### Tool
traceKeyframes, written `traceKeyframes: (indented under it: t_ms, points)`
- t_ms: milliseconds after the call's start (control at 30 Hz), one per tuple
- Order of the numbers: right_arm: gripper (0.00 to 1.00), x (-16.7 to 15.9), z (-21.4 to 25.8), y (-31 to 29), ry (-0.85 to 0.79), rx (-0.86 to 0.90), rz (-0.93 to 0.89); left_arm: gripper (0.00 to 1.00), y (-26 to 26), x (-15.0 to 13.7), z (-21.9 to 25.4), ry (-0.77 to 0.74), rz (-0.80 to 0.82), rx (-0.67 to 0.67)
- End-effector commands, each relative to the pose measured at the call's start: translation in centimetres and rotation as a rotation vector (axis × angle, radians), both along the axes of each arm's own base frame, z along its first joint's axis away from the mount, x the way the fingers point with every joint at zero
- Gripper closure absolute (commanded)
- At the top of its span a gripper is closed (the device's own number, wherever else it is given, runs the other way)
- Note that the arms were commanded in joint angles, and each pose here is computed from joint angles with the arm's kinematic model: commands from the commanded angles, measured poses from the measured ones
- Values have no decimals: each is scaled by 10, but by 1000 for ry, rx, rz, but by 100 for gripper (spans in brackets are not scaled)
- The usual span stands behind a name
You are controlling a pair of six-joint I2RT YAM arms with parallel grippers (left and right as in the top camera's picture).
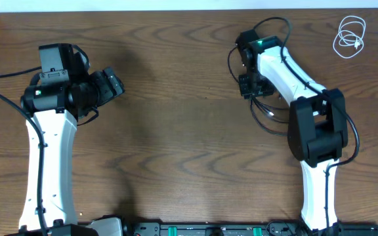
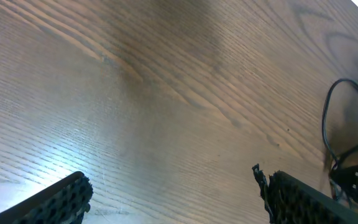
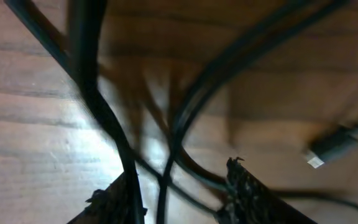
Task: Untangle cables
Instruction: 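Carry the black cable with the right gripper to the right edge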
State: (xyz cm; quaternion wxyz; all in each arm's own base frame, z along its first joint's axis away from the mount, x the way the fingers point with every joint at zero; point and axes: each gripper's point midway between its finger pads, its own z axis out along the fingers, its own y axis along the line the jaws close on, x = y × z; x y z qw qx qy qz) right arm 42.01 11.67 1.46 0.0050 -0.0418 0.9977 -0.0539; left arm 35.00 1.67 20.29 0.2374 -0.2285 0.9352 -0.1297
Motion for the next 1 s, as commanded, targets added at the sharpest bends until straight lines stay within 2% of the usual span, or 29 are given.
traceKeyframes:
  t_ms: [0,100,300,400,467,633,833,967]
  points:
    - [52,-5,-10,14,38,73,45,9,0,0,-3,12,1,-6]
    - [46,-3,-15,14,38,73,45,9,0,0,-4,12,1,-6]
    - [49,-8,-35,12,82,60,42,9,0,0,-4,12,1,-6]
    - [57,-11,-38,12,94,57,41,9,0,0,-4,12,1,-6]
    - [65,-11,-38,12,94,57,42,9,0,0,-4,12,1,-6]
    - [99,-14,-38,20,109,97,42,9,0,0,-3,12,1,-6]
    - [99,-12,-25,28,107,148,62,9,0,0,-4,12,1,-6]
    - [99,-9,8,43,93,238,114,9,0,0,-4,12,1,-7]
